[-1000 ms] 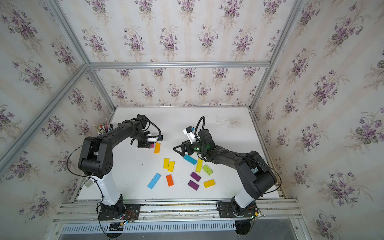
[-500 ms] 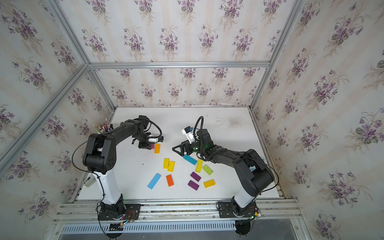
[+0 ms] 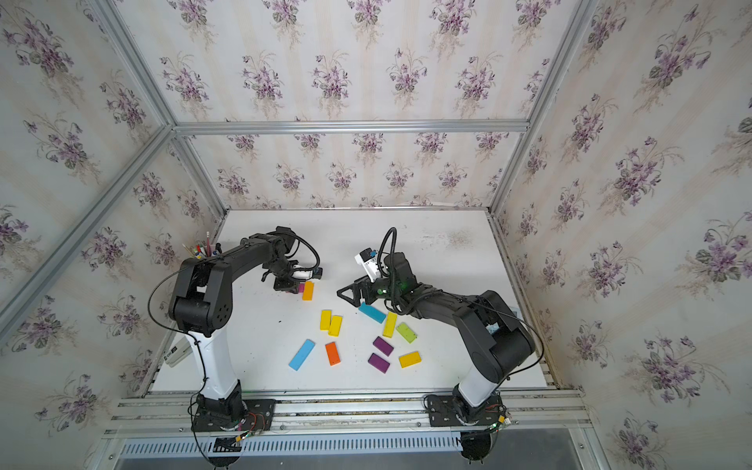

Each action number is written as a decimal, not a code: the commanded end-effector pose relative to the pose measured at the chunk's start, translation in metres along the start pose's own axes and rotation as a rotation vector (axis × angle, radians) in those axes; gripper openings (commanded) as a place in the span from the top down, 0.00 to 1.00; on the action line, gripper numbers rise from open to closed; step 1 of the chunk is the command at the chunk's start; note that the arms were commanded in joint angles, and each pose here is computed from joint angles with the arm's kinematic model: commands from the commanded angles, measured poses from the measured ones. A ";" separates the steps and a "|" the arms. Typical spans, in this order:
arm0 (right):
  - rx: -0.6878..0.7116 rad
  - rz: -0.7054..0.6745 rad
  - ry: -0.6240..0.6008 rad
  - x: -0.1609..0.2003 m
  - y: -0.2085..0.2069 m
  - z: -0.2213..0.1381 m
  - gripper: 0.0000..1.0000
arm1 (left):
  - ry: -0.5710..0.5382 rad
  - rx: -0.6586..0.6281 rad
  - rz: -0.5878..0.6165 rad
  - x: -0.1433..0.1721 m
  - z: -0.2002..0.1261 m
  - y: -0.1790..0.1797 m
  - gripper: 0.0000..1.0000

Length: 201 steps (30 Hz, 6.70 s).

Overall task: Assemble the letter t with building blocks
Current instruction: Assemble the building block at the center of the board, then pick up the building block from the center of the board, then assemble the building block at the center of the board.

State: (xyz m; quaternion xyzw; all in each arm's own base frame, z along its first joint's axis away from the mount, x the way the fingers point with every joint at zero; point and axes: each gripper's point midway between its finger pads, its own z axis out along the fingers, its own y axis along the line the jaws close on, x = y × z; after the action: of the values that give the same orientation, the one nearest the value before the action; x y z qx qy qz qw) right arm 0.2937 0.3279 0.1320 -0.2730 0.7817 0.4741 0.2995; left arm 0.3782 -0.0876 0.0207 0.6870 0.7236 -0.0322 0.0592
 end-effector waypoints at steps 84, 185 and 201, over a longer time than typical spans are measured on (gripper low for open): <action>0.191 -0.012 -0.069 0.029 0.042 -0.048 0.01 | -0.573 -0.259 -1.002 -0.062 -0.199 -0.040 0.05; 0.106 -0.003 0.047 0.085 0.064 -0.055 0.00 | -0.024 -0.189 -1.024 -0.128 -0.041 -0.074 0.75; 0.073 -0.079 -0.001 -0.005 0.031 -0.044 0.00 | -0.180 -0.157 -0.444 -0.158 -0.075 -0.011 0.73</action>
State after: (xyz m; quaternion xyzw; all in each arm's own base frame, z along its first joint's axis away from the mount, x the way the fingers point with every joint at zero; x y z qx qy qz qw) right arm 0.2639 0.2946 0.1652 -0.2704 0.8038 0.4197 0.3235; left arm 0.3696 -0.2312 0.1108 0.4338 0.8845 -0.0300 0.1690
